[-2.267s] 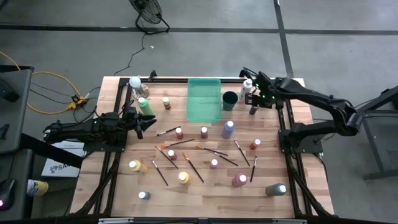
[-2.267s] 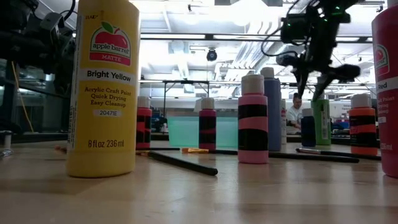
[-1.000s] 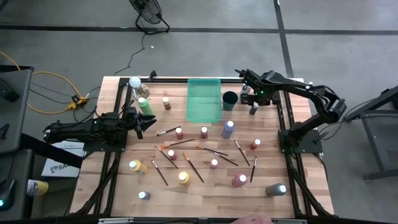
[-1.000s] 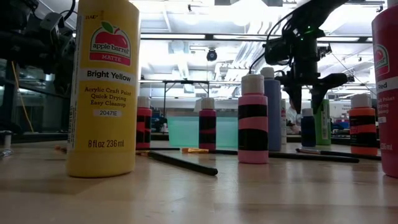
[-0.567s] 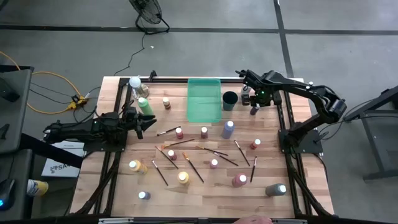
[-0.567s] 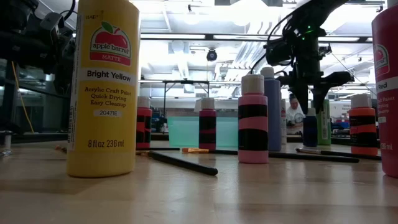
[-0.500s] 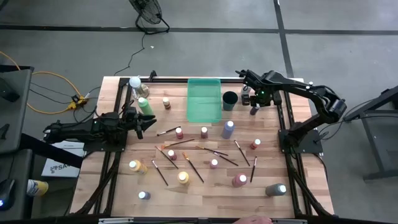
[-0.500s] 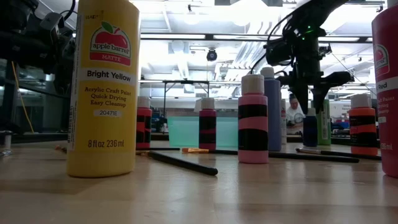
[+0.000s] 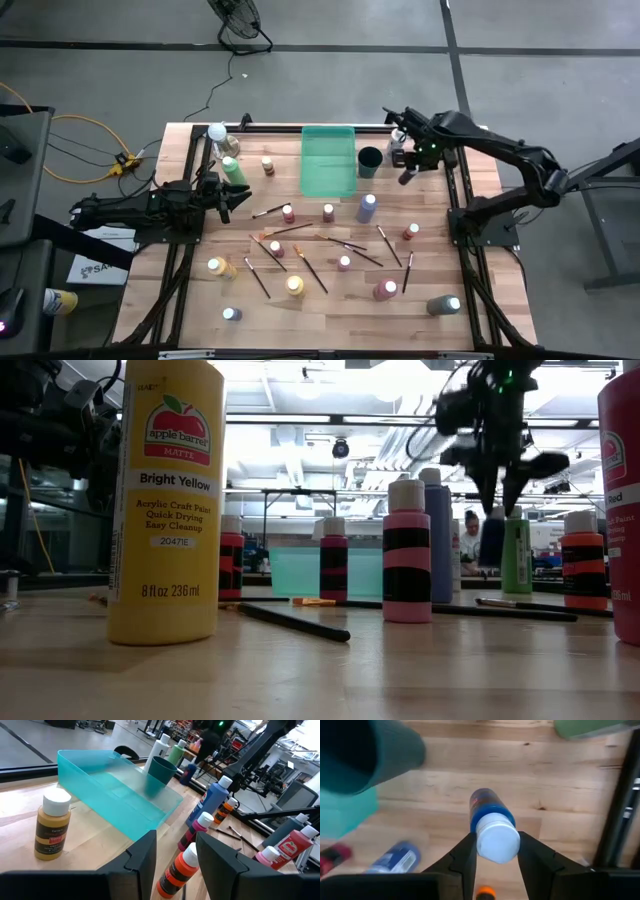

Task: Pick & Place Paint Supplies
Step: Put the blue paint bottle into the green bin

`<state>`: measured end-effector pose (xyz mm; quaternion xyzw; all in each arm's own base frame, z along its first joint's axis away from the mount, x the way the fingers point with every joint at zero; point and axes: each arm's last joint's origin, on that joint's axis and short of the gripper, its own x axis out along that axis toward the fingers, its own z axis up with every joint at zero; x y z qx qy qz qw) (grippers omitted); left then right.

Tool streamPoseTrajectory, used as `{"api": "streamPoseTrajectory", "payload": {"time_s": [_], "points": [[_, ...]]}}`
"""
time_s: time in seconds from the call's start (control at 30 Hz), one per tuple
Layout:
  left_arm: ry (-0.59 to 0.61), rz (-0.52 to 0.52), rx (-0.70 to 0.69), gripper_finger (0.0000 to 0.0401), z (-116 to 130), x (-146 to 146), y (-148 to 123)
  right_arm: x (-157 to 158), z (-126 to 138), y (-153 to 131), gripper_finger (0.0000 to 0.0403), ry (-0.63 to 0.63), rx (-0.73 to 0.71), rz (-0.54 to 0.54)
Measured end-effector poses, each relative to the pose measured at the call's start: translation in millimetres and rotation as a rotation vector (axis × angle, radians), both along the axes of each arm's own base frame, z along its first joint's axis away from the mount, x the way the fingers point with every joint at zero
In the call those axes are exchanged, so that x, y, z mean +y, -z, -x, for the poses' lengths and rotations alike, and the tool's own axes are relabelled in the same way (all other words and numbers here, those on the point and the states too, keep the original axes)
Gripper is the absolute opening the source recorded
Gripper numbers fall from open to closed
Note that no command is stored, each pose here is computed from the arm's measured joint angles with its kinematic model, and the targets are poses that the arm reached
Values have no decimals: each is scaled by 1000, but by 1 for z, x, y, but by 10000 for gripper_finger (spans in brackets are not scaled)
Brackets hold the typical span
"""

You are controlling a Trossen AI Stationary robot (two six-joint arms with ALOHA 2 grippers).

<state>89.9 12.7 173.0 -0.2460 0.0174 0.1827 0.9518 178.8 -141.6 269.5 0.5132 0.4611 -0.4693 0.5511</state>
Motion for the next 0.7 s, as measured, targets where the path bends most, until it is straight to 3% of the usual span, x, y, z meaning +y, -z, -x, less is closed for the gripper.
{"api": "streamPoseTrajectory", "payload": {"time_s": [0.33,0.7], "points": [[0,0,0,136,0,0,0,-2,-16,-92,113,-133,-123,186],[0,0,0,136,0,0,0,-42,-82,-120,113,-561,-138,357]]}}
